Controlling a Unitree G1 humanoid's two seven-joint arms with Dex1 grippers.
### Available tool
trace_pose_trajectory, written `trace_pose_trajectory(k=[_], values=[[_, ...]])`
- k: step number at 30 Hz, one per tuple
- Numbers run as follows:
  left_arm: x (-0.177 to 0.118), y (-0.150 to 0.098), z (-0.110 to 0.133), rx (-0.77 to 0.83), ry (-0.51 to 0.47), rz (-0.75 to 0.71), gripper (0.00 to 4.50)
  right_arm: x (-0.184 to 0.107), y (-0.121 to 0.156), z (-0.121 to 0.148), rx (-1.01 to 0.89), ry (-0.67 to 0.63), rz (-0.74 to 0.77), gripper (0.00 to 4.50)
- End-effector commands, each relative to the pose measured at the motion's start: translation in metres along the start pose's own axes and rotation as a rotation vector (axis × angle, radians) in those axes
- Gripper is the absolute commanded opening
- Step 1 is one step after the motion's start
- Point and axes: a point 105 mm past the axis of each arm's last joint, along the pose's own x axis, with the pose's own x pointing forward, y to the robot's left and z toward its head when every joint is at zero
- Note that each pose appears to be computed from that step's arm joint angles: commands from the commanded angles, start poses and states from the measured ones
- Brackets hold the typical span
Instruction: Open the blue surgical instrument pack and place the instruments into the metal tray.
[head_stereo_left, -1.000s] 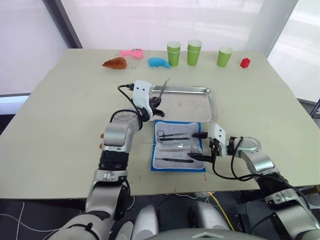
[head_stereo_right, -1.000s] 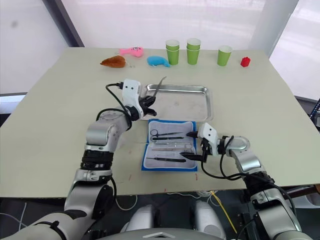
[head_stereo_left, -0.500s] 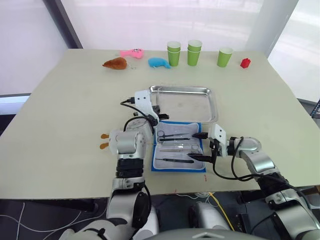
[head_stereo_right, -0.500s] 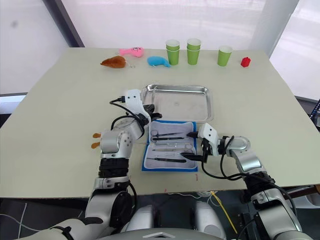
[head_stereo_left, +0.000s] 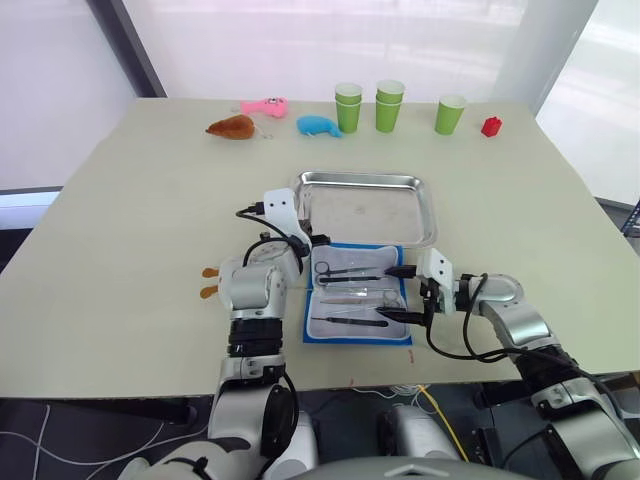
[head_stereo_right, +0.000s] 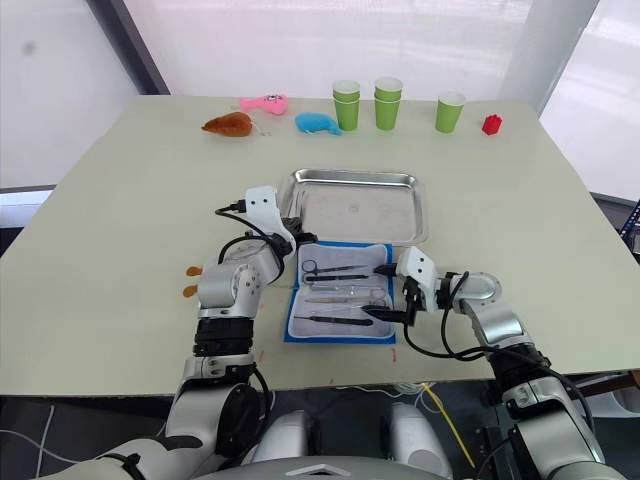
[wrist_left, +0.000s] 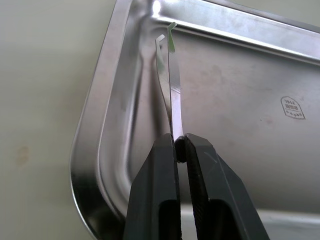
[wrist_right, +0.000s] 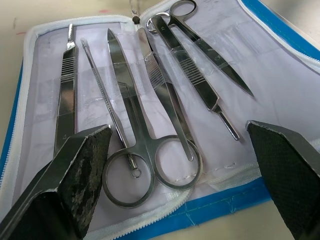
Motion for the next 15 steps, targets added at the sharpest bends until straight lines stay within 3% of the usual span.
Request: trace_pose_trajectory(k=[1,15], values=[[-0.0003,-0.0047,0.0007,-0.011,0.012,-0.014,0.04,0.0009,0.0442,-0.0875,0.247,0.285,0.094,4.50],[-0.0007,-0.0035,0.0046,-0.014,0.009,0.000,0.04,0.0043,0.0440,-0.0865,0.244,0.280,0.094,4.50]])
